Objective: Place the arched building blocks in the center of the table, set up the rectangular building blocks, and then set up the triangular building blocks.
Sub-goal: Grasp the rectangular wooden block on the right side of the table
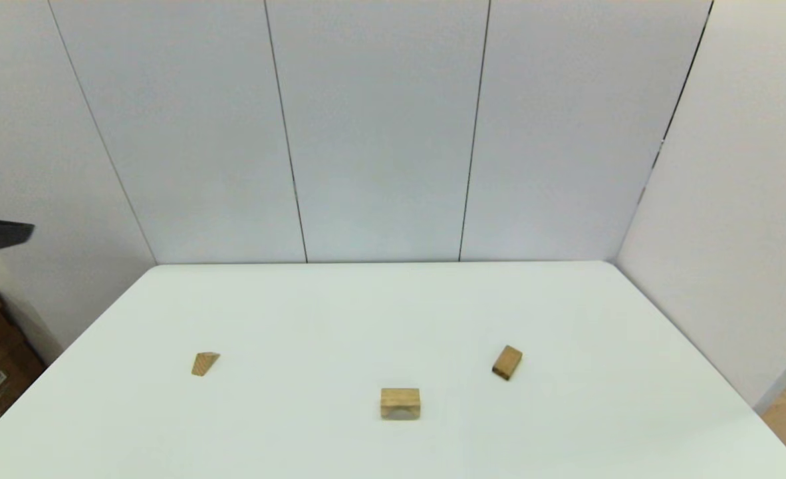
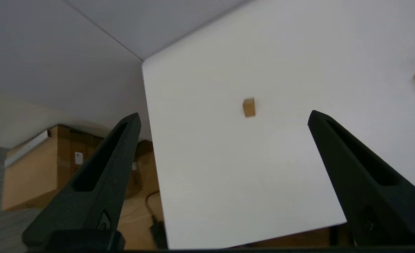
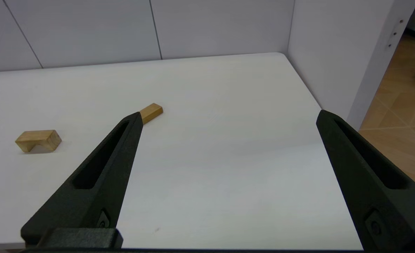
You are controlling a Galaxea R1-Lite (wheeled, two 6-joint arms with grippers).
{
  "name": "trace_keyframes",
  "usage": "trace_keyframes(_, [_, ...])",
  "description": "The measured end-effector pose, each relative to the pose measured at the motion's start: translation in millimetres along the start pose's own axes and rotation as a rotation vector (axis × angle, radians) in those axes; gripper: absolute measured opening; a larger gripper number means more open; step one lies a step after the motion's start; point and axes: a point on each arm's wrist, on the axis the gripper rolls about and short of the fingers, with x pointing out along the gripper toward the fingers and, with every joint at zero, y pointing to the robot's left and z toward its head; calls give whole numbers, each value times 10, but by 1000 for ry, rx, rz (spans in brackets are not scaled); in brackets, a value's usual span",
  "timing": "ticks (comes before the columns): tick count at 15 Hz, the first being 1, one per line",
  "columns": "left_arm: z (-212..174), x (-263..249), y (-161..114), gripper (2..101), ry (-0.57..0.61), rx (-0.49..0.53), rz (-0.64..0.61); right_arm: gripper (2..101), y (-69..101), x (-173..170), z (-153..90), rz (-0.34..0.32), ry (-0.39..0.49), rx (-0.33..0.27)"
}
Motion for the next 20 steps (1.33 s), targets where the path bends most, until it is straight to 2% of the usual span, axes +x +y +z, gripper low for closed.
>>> trace_keyframes(4, [-340,-505,-65,969,-241,-214,96,980,0,0,0,0,0,0])
trace_keyframes(9, [-986,-571,-305,971,-374,-333,184,980,0,0,0,0,0,0])
trace_keyframes(15, [-1694,-632,-596,975,-450,-366,204,980,0,0,0,0,0,0])
trace_keyframes(20, [-2008,-558,-748,977,-518,-382,239,980,0,0,0,0,0,0])
